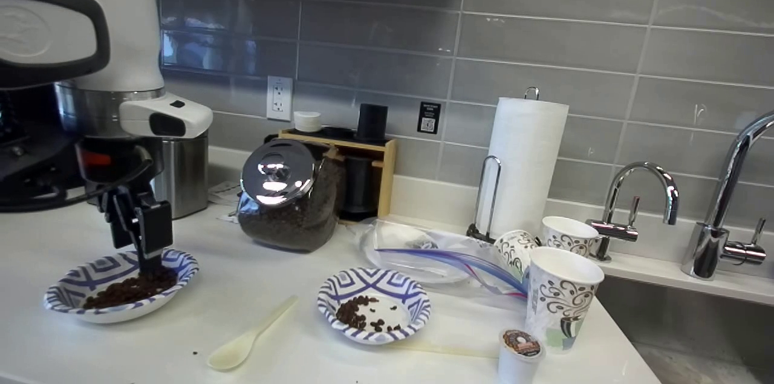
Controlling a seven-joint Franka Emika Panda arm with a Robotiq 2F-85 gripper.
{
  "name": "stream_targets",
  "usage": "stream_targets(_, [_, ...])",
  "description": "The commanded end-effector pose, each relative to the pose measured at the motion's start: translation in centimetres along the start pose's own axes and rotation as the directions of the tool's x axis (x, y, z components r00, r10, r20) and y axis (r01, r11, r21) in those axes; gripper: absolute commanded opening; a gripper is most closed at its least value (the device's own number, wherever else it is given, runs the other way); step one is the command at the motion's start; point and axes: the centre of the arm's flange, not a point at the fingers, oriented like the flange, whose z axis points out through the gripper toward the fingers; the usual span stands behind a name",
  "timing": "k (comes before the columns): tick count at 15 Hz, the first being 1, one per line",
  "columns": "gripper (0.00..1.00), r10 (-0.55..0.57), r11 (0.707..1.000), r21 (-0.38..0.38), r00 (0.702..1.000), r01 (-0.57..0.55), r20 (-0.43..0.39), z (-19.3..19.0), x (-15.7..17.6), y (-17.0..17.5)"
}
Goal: Put one brown object on the paper towel
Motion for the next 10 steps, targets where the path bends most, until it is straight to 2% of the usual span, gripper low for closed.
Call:
stream_targets(1, [0.57, 0.011, 1.0, -0.008, 1.0, -0.011, -0.001, 2.3, 0.4, -0.8])
stream_targets(2, [0.56, 0.011, 1.0, -0.01, 1.0, -0.011, 0.001, 2.6, 0.5, -0.9])
stream_targets(5, [0.81, 0.012, 1.0, -0.016, 1.0, -0.012, 0.016, 3.4, 0.5, -0.9])
stream_targets(7, [0.91, 0.01, 1.0, -0.018, 1.0, -0.01, 0.024, 3.8, 0.6, -0.9])
stream_targets(9, [0.91, 0.008, 1.0, -0.02, 1.0, -0.007, 0.03, 4.1, 0.8, -1.0])
stream_targets(10, [0.85, 0.006, 1.0, -0.021, 0.999, -0.006, 0.032, 4.2, 0.8, -1.0])
